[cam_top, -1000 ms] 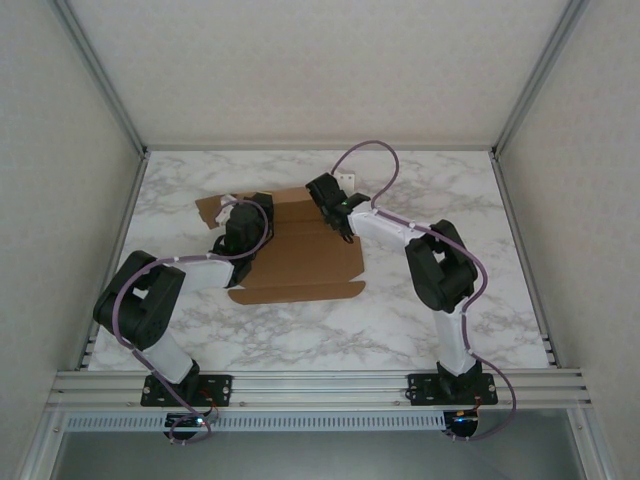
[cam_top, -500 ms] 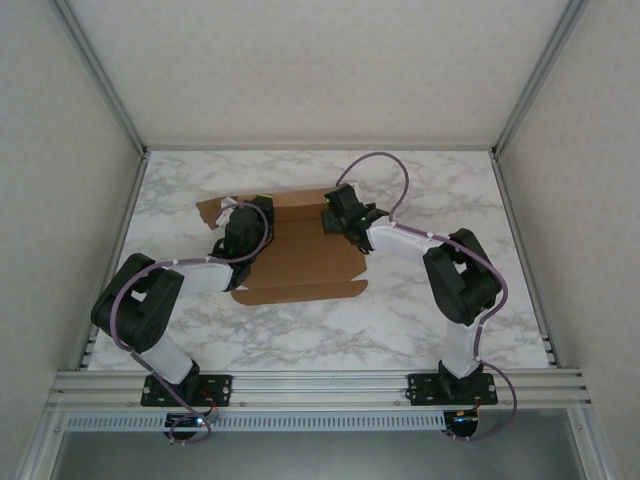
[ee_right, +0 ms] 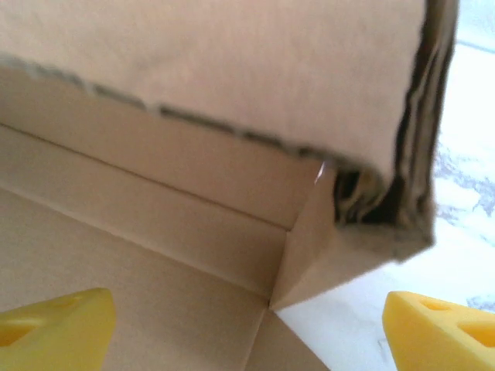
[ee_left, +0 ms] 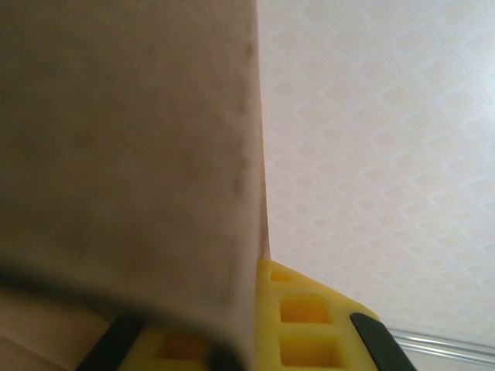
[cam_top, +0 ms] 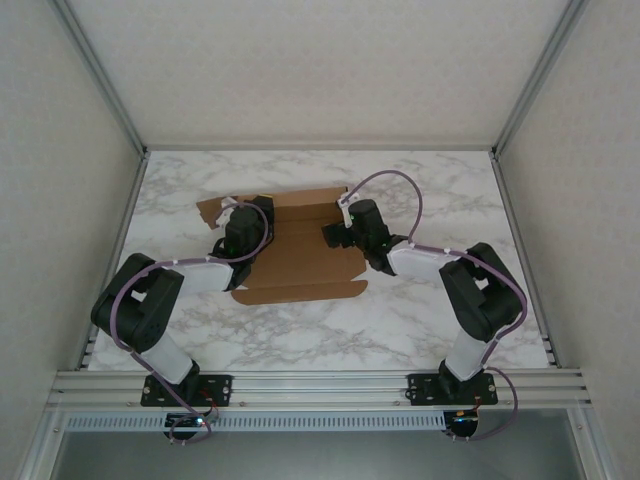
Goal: Fold the paper box
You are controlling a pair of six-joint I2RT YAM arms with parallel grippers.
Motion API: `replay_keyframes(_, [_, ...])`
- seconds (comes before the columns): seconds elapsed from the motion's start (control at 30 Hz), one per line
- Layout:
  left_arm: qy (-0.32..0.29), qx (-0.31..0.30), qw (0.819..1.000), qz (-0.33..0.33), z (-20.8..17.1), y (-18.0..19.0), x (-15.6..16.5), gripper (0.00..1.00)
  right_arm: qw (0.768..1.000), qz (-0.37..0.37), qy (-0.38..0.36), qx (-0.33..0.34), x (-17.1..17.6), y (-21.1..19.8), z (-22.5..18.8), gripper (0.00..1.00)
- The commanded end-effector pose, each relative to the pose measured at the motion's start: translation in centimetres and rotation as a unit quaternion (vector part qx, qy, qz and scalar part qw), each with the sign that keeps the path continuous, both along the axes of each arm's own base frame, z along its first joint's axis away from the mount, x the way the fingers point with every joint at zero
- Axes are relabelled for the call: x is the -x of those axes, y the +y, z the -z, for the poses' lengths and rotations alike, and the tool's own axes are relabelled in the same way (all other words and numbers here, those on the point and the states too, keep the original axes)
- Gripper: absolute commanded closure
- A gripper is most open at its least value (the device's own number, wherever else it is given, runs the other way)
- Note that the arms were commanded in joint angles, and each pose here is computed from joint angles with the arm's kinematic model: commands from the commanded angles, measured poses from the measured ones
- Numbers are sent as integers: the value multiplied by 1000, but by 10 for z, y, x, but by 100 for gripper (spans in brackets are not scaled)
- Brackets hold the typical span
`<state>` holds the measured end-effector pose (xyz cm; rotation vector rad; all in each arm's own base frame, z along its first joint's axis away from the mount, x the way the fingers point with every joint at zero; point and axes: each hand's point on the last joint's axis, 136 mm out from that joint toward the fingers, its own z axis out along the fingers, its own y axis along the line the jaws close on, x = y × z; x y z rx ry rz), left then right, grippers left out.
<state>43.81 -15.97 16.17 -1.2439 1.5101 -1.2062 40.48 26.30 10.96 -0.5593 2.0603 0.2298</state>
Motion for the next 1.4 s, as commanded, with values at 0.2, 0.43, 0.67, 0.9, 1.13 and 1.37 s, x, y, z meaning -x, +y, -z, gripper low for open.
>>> replay_keyframes(0.2, [195,-79,977,46,116,-2,47,100,999,25,-24,35,-24,-8,4,45])
replay_keyframes(0.43, [193,-80,977,45,115,-1,46,100,998,41,-6,49,-31,-10,25,58])
replay_keyframes(0.67, [191,-78,978,45,112,-3,45,100,996,69,0,51,-41,-8,22,81])
replay_keyframes(0.9, [192,-78,977,45,111,-4,43,100,991,105,-9,84,-40,-7,26,93])
replay_keyframes(1.13, [187,-76,978,46,106,-5,42,100,979,178,-3,101,-45,-25,18,100])
replay_keyframes(1.37, [184,-72,979,53,103,-11,42,100,941,316,-9,120,-45,-47,15,100])
